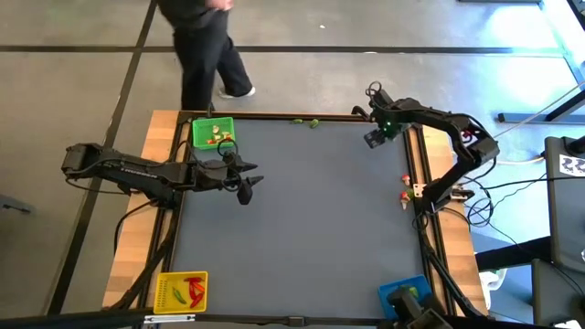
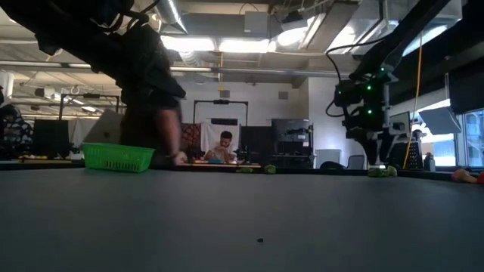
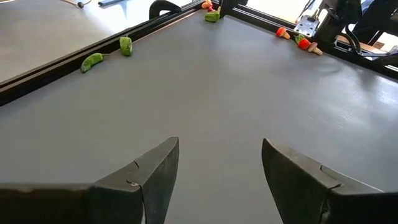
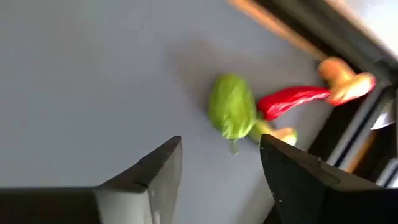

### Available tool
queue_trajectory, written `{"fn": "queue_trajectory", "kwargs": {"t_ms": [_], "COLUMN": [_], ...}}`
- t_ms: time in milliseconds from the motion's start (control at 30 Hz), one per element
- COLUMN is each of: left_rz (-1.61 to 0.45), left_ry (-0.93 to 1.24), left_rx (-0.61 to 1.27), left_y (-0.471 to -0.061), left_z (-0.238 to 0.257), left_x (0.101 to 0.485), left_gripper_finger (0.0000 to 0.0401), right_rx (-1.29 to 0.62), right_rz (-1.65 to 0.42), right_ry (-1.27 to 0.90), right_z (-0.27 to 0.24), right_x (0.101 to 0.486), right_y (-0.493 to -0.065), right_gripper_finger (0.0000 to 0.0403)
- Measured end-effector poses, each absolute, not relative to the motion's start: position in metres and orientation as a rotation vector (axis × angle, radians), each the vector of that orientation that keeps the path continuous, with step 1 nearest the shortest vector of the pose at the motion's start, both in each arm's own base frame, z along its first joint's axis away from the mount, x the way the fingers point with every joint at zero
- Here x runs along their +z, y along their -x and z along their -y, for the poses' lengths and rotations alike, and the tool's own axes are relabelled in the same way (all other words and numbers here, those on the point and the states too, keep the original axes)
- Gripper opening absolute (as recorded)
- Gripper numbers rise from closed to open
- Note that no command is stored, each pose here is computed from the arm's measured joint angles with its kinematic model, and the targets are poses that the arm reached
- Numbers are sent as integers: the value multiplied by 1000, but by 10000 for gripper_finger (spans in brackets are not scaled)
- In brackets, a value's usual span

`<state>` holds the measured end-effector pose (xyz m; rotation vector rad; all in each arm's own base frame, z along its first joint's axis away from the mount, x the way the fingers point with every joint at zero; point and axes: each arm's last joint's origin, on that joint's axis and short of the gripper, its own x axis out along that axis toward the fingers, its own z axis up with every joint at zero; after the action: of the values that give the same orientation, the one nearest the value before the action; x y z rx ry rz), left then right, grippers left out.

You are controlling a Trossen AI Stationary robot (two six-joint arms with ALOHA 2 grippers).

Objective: Sort produce into baskets
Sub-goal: Put the green chili pepper into the blue bin

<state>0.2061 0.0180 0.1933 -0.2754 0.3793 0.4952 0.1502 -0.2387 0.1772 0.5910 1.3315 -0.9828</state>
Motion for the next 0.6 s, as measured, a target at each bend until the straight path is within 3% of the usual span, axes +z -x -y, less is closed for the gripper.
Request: {"fn": "queue_trajectory", "kwargs": {"t_ms": [267,600], "left_rz": [-382,-382], "left_ry": [264,264], "left_rx": [494,494], "left_y": [-206,-206], "left_z": [-18,-18], "left_x": [193,193], "left_gripper_finger": [225,225], "right_rx": [-1029,-989], "right_rz": [-1317,-1449], "right_ry": [-578,-653], "right_z": [253,279], "right_x": [181,160], "right_y": [-153,-161], "right_gripper_finger": [182,179]}}
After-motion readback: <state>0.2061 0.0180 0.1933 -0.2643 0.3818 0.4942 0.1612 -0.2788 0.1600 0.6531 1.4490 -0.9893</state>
